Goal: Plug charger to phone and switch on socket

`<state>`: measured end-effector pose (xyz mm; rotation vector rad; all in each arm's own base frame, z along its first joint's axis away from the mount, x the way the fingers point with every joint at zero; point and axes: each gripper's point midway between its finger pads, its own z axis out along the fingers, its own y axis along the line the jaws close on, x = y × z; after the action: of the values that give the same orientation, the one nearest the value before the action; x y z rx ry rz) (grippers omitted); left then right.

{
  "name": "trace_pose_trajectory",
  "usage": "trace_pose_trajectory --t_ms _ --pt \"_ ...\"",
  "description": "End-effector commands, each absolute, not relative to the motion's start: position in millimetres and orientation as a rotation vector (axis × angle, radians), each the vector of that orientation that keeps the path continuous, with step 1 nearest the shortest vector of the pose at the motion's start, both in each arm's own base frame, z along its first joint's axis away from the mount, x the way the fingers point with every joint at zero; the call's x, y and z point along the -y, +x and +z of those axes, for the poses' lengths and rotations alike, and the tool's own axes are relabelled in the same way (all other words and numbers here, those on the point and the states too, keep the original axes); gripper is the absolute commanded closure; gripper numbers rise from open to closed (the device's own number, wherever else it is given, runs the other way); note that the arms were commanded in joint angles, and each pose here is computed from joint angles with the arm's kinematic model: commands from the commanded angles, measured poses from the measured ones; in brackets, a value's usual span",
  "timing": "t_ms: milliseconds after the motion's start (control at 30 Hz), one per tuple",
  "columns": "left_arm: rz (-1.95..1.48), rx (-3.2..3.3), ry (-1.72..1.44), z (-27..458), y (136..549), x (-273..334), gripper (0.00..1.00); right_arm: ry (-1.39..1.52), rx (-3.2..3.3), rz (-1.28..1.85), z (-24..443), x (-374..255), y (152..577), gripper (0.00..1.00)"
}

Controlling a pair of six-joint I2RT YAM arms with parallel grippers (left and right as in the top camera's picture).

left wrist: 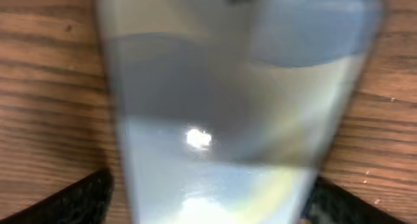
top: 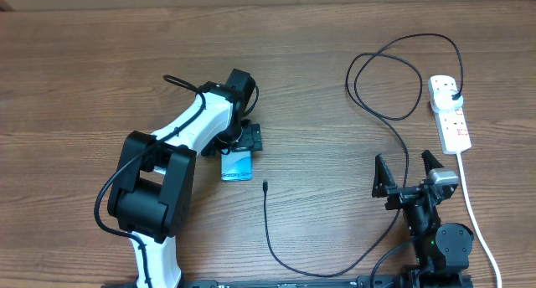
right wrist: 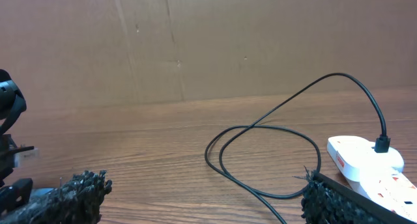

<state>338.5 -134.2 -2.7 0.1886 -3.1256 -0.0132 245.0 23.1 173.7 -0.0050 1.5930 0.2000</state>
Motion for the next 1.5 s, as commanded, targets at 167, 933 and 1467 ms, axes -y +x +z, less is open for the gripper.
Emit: trace_pose_trajectory --t_ms 167,933,1467 --pt "-0.089 3.074 0.165 -22.7 323.8 126.7 0.0 0.0 -1.59 0.202 171.5 -23.0 245.1 0.0" --pt "-0.08 3.088 0.166 -23.0 327.2 128.1 0.12 0.0 -1.59 0.202 171.5 -23.0 245.1 0.0" --pt "-0.08 3.088 0.165 -23.0 327.3 128.4 0.07 0.0 -1.59 0.202 171.5 -23.0 245.1 0.0"
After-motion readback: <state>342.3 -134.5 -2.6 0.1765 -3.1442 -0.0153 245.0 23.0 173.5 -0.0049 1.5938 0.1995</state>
